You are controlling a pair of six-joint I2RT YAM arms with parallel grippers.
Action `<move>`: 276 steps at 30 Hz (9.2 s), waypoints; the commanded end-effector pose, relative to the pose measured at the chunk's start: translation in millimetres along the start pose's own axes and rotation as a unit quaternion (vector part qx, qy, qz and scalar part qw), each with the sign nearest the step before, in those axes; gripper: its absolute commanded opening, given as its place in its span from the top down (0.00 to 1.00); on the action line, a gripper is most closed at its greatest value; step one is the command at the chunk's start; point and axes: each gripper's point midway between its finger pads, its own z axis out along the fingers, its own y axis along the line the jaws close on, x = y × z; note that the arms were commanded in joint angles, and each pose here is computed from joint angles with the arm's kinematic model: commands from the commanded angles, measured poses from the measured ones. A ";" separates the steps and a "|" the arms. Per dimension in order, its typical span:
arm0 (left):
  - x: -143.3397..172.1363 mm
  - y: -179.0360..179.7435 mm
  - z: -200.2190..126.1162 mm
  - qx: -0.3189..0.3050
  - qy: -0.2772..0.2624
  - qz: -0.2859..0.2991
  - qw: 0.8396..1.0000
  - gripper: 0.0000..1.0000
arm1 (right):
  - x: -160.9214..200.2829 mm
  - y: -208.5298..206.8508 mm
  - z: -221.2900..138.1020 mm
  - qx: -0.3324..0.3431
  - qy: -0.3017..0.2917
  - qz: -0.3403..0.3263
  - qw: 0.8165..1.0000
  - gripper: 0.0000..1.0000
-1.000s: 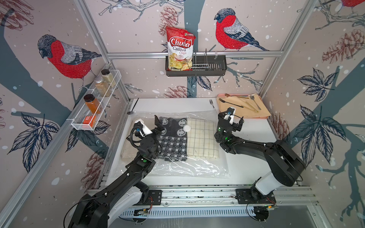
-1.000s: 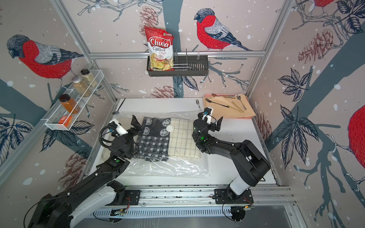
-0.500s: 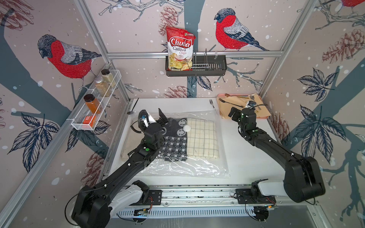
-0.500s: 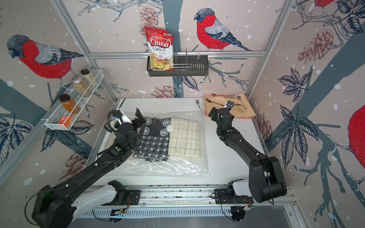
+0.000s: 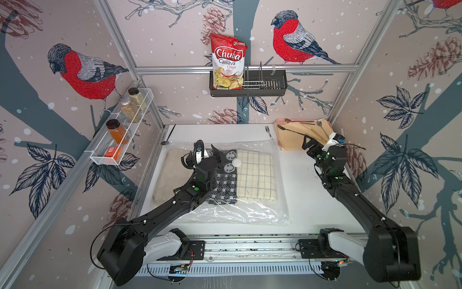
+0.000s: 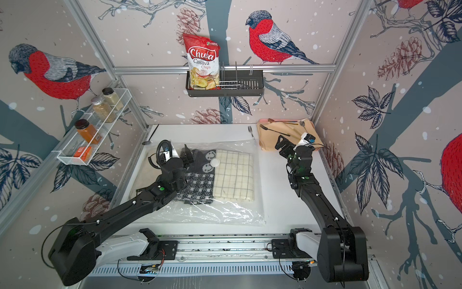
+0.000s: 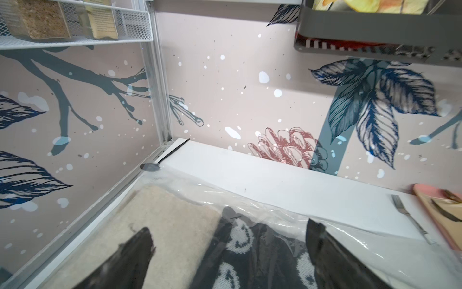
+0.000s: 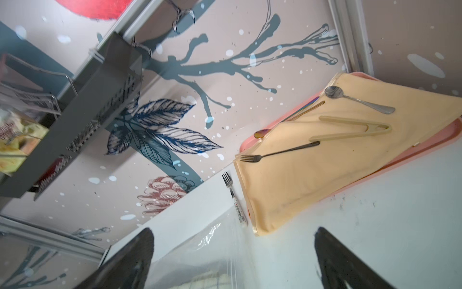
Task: Take the scarf out of the vacuum bag
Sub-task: Open the vacuum bag at the center of the board, then take out the scarf from the vacuum bag.
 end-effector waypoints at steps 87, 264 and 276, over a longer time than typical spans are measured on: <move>114.9 -194.7 0.3 0.240 0.269 0.019 0.933 0.03 | 197.4 38.0 87.7 -0.074 0.392 -0.074 0.914 0.98; 297.8 -174.9 -28.9 0.153 0.411 0.110 0.892 1.00 | 281.8 31.6 -11.1 -0.141 0.511 0.022 0.848 0.49; 314.4 -171.3 -39.6 0.161 0.435 0.105 0.879 1.00 | 291.8 58.4 -14.6 -0.218 0.501 0.096 0.832 0.52</move>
